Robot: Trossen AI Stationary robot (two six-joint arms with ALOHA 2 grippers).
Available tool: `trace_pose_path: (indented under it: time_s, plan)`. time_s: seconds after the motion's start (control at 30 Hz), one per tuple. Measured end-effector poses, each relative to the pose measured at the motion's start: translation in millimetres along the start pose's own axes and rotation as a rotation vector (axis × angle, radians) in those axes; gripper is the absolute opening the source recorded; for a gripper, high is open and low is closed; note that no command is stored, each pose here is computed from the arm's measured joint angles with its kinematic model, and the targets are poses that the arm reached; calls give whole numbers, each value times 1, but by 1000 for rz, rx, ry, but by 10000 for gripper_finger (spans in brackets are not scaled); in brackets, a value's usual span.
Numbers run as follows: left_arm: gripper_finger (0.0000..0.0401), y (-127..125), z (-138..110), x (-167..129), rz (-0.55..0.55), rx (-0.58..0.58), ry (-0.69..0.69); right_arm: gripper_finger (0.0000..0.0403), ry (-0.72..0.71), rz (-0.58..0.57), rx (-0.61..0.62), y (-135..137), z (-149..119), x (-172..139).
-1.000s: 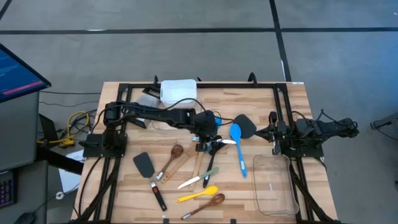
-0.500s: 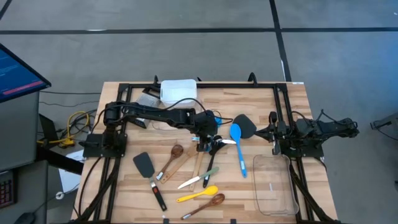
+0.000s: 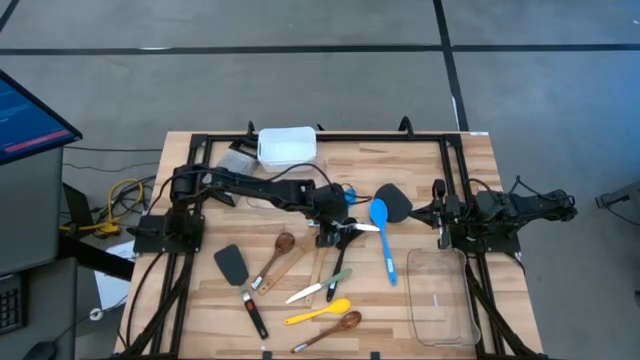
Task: Pick & Place Kitchen Items
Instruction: Put the blue patterned table knife into the white bin
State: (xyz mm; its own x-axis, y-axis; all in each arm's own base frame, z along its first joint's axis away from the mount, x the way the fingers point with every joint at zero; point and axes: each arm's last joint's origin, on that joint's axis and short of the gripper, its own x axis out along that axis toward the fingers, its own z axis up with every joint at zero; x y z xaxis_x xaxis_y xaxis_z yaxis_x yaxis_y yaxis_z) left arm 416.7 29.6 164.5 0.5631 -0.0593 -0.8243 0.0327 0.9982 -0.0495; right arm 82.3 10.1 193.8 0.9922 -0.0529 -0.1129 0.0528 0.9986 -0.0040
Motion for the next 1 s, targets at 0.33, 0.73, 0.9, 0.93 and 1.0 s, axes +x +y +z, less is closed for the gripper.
trace_pose_path:
  time_s: [0.33, 0.73, 0.9, 0.93, 1.0]
  plan:
    - [155, -2, -1, 2, 65, 7, 4, 0, -1, 0, 0, 0, 0, 0]
    - [155, -8, -3, 6, 72, 4, -14, 0, -1, 1, 0, 0, 0, 0]
    - [155, -12, -3, 6, 62, 12, -20, 0, -1, 0, 0, 0, 0, 0]
    - [155, -12, -2, 5, 59, 13, -24, 0, -1, 1, 0, 0, 0, 0]
    - [155, -13, -2, 4, 55, 11, -27, 0, -1, 1, 0, 0, 0, 0]
